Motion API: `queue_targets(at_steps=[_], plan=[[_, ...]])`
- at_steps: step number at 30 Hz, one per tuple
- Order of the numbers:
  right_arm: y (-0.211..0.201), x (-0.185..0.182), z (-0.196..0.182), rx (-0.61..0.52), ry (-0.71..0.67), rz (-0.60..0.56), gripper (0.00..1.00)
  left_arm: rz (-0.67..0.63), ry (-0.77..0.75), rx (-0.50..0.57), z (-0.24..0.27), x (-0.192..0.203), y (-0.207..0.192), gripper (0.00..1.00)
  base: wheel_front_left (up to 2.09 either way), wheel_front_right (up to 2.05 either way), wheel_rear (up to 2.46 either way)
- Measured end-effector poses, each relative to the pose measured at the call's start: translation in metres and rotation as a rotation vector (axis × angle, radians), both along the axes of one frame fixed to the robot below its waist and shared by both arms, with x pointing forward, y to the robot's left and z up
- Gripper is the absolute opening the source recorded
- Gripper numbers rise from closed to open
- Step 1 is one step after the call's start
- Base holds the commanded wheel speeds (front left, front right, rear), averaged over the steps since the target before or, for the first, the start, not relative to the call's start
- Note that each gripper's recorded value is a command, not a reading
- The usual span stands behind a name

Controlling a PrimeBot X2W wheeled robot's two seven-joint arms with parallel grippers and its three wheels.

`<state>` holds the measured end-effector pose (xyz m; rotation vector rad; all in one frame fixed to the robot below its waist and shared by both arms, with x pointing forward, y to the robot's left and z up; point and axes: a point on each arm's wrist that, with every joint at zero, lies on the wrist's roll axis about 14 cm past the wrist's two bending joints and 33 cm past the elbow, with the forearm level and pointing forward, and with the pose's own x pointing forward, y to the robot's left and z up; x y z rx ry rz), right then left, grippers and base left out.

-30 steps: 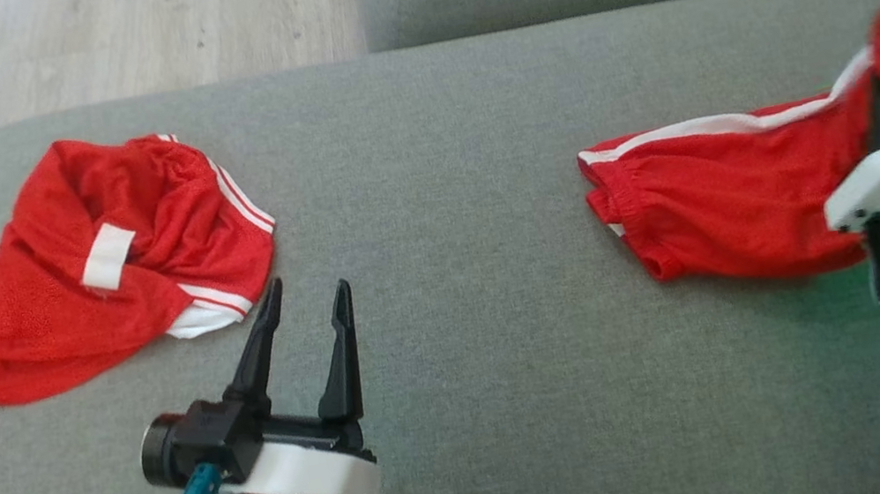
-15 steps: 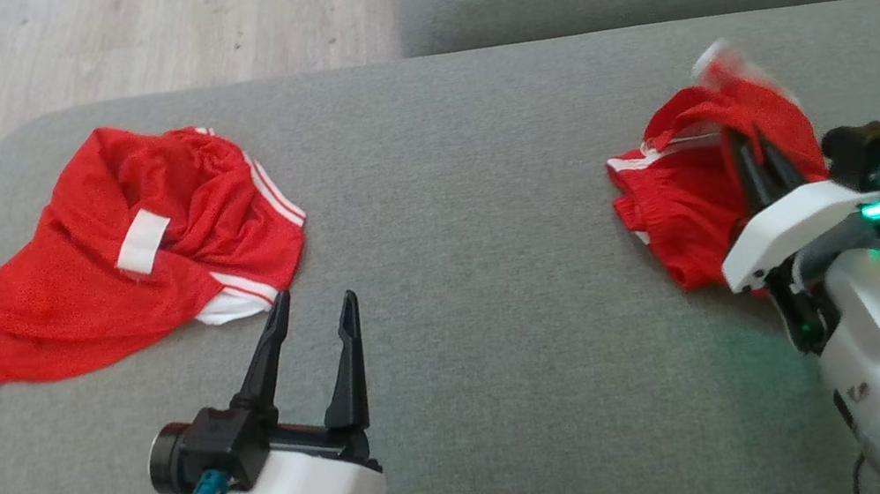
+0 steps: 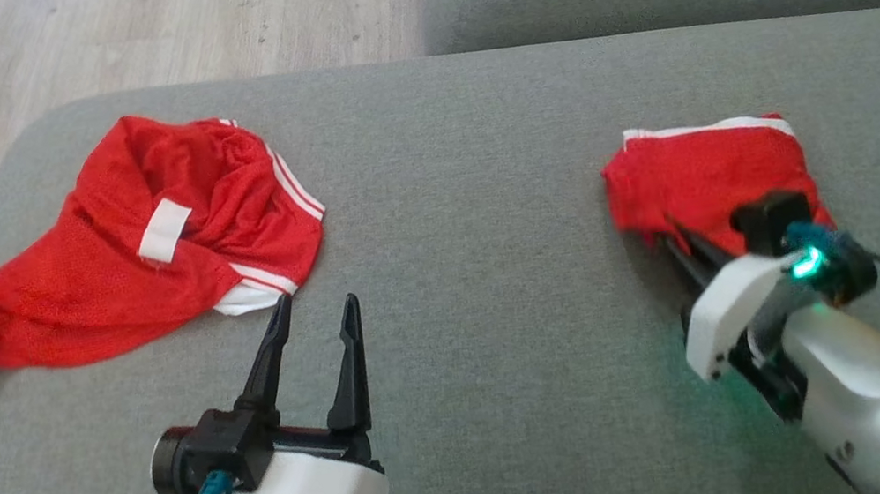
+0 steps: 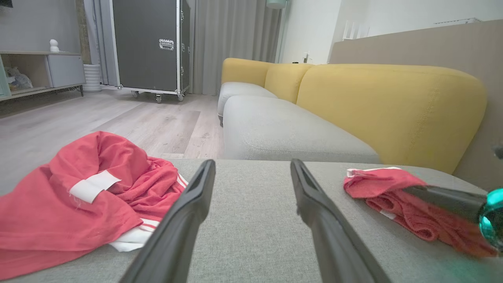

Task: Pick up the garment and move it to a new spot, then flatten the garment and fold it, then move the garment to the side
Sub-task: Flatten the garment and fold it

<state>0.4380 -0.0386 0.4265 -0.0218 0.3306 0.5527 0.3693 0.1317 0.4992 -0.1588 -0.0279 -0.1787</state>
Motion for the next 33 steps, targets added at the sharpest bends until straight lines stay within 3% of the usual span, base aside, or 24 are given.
queue_targets(at_steps=[1,2,3,10,15,18,21,27,33], plan=[[-0.004,-0.005,-0.007,-0.020,0.019,0.003,0.00,-0.004,-0.002,0.000,0.001,0.000,-0.001,1.00,0.00,0.00,0.00],[-0.007,-0.008,-0.012,-0.041,0.030,0.007,0.24,-0.008,-0.003,-0.001,0.001,0.001,-0.003,1.00,0.00,0.00,0.00],[-0.011,-0.010,-0.014,-0.055,0.034,0.006,1.00,-0.013,-0.005,-0.001,0.002,0.001,-0.004,1.00,0.00,0.00,0.00],[-0.029,-0.015,-0.012,-0.061,0.017,-0.032,1.00,-0.057,-0.020,-0.014,0.007,0.008,-0.020,1.00,0.00,0.00,0.00],[-0.085,0.008,0.029,0.018,-0.091,-0.226,1.00,-0.072,-0.073,-0.026,0.025,0.015,-0.029,1.00,0.00,0.00,0.00],[-0.142,0.022,0.081,0.040,-0.255,-0.374,1.00,-0.085,-0.089,-0.033,0.030,0.019,-0.036,1.00,0.00,0.00,0.00],[-0.185,0.011,0.110,0.039,-0.379,-0.495,1.00,-0.117,-0.093,-0.038,0.031,0.020,-0.047,1.00,0.00,0.00,0.00],[-0.193,-0.043,0.079,0.077,-0.360,-0.632,1.00,-0.152,-0.099,-0.043,0.034,0.022,-0.060,1.00,0.00,0.00,0.00],[-0.194,-0.068,0.071,0.099,-0.355,-0.668,1.00,-0.139,-0.038,-0.058,0.013,0.013,-0.056,1.00,0.00,0.00,0.00]])
